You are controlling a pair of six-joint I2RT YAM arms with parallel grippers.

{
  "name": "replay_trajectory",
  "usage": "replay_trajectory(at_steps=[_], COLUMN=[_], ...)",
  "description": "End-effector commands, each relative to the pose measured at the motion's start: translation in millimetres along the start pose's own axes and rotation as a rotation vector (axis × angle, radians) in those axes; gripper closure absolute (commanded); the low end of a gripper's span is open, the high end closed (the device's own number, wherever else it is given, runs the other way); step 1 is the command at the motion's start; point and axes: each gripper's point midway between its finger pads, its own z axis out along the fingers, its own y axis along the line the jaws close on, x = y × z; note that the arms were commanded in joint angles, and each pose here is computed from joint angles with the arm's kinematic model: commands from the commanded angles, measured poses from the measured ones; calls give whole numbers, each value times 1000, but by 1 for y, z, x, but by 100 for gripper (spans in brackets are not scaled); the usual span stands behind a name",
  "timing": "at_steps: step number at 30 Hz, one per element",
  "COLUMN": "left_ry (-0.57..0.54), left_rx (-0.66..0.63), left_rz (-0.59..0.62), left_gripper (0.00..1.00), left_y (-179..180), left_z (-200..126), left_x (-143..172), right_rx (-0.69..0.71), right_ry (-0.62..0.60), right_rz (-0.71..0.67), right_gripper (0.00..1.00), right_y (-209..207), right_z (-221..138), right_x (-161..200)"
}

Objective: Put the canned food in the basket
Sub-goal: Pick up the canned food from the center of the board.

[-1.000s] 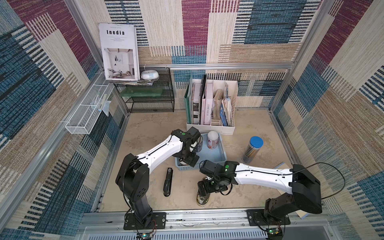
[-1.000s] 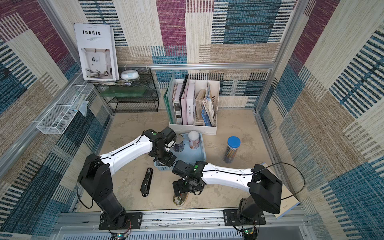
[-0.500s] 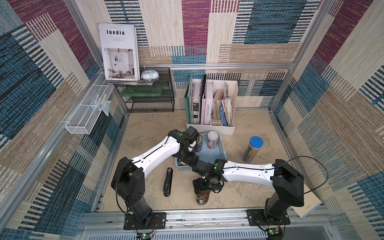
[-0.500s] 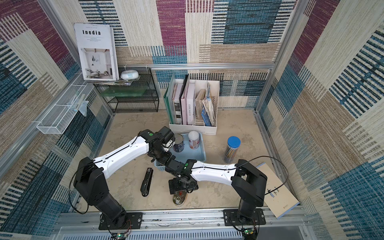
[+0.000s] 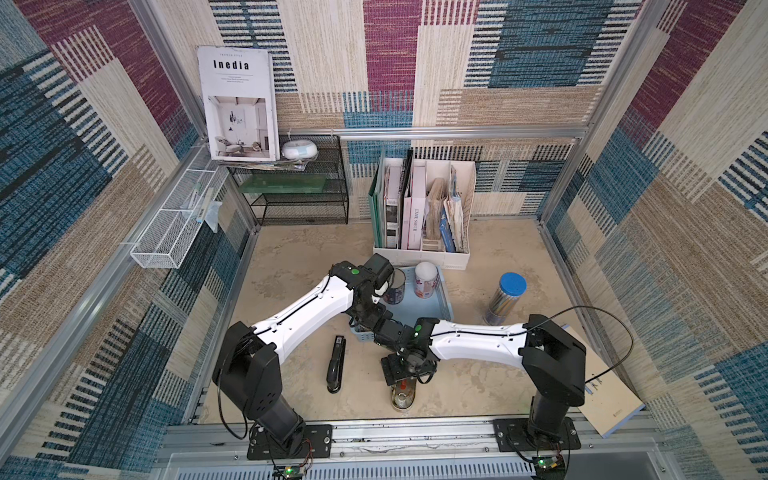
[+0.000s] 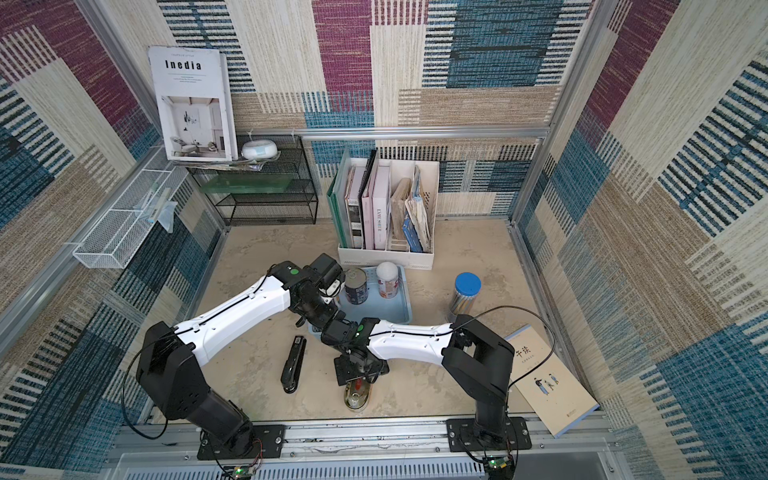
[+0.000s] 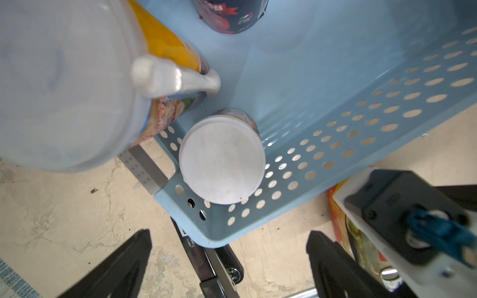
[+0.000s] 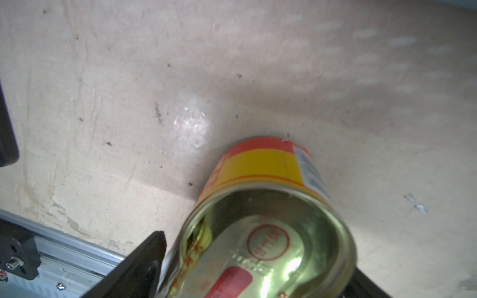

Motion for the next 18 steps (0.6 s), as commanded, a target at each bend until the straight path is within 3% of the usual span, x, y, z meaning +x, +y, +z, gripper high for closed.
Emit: replay_trajectory(at_steps=[1,7,18], left_ry=[-5,-19,-83], left_rx=[49,19,16], left_rz=[1,-7,-33], left_gripper=[1,0,0], left_y=[-8,-2,6], left_z=[-8,-13,-39], left_x=[3,2,0], right_rx=[89,128,239], right_ry=[53,89,56], right_rz=[-20,-83,-347], right_gripper=[19,42,43], right_y=[-22,-30,-40], right_z=[4,6,-32], right_x=[15,22,5])
